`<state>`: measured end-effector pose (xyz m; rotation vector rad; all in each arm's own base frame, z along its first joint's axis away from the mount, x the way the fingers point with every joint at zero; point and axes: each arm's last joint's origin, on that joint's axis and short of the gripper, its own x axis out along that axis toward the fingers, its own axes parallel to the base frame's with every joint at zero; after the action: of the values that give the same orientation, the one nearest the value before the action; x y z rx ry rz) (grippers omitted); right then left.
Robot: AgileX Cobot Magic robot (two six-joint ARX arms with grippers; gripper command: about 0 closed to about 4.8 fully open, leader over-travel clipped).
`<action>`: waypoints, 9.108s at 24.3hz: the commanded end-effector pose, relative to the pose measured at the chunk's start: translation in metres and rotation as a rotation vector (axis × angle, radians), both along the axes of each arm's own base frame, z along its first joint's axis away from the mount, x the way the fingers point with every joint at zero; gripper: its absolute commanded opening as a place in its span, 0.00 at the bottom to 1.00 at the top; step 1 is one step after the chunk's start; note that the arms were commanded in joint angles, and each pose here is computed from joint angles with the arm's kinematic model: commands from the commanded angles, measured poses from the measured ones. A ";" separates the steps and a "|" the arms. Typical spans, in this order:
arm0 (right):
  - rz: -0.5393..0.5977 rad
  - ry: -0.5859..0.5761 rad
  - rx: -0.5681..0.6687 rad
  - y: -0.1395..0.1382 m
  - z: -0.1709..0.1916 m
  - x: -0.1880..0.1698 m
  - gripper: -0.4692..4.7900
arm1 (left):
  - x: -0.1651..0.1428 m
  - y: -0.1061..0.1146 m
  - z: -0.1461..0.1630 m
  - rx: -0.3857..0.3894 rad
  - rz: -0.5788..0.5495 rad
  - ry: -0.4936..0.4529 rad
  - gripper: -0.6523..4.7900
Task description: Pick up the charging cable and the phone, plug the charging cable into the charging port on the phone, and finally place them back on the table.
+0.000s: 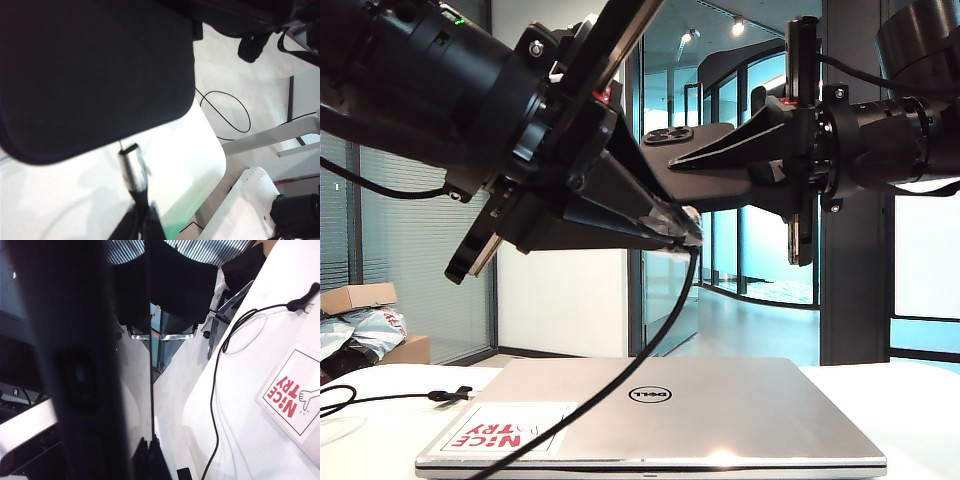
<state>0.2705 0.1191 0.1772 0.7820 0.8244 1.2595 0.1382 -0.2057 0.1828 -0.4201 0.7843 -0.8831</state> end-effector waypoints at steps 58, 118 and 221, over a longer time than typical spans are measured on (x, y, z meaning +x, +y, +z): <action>0.140 0.085 -0.008 0.000 -0.008 -0.007 0.09 | 0.008 -0.001 0.014 -0.094 0.032 -0.084 0.11; -0.216 0.479 -0.862 -0.142 -0.031 0.063 0.08 | 0.033 0.118 0.082 0.240 0.324 -0.391 0.11; -0.705 -0.266 -0.976 -0.131 0.077 -0.092 0.09 | -0.041 0.198 -0.011 0.288 0.751 -0.866 0.11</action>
<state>0.1778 -0.0116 0.2507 0.0693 0.7514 0.2271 0.0973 -0.0081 0.1716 -0.0344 -0.0714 -0.1741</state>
